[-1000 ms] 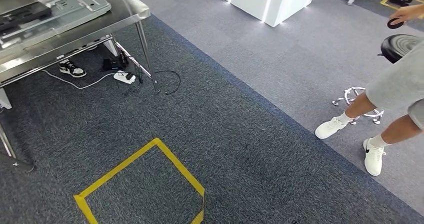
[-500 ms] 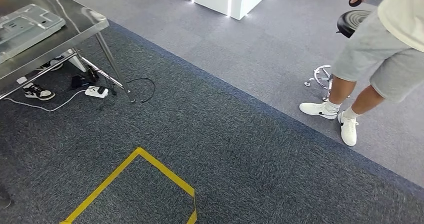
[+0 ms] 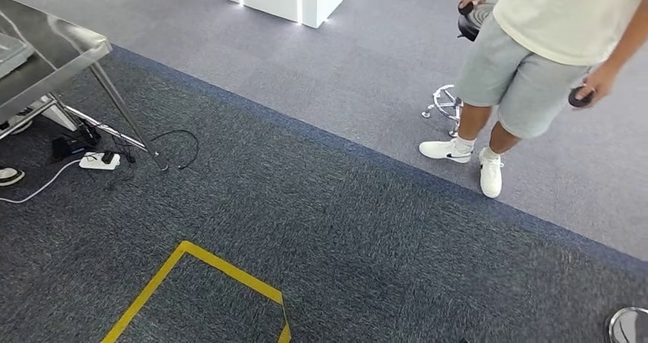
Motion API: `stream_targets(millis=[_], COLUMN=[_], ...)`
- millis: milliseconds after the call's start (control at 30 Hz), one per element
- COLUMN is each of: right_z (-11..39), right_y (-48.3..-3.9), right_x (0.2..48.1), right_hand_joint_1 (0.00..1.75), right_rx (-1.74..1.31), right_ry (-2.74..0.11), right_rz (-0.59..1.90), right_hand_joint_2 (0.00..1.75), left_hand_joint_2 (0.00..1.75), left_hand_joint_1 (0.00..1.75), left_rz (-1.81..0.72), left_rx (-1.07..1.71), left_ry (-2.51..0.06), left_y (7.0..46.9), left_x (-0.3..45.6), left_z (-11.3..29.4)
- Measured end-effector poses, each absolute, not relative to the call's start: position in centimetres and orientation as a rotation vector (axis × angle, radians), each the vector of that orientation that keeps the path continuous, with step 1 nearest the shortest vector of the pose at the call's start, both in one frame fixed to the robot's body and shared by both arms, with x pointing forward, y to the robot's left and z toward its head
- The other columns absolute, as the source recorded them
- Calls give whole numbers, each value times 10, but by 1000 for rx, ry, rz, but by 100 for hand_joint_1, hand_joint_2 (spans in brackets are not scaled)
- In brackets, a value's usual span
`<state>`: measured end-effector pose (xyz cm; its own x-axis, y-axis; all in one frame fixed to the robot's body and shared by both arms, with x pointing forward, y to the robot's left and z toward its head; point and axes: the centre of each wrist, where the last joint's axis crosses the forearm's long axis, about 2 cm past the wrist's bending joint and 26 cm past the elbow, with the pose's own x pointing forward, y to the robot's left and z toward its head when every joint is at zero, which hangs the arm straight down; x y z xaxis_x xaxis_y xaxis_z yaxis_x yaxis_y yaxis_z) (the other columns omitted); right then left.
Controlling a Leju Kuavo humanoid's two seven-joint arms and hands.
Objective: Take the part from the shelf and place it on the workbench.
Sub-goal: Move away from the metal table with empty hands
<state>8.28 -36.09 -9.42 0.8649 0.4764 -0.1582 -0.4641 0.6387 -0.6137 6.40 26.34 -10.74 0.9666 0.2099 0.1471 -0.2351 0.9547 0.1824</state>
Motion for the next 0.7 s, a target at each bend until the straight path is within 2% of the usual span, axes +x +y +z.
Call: stream_targets(millis=[400, 567, 700], right_z=[-102, -102, -103], right_y=[-333, -322, -318], right_x=[76, 77, 75], right_hand_joint_1=[0, 0, 0], right_rx=[-568, -573, -604], right_ry=[-152, -168, -66], right_rz=[429, 387, 324], right_hand_joint_2=[0, 0, 0], left_hand_joint_2=[0, 0, 0], left_hand_joint_1=[0, 0, 0], left_rz=[46, -2, -95], left_rx=[202, 211, 216], left_ry=[-363, -334, -262], left_y=[277, 284, 289], left_x=[76, 76, 75], left_z=[-106, -106, -107])
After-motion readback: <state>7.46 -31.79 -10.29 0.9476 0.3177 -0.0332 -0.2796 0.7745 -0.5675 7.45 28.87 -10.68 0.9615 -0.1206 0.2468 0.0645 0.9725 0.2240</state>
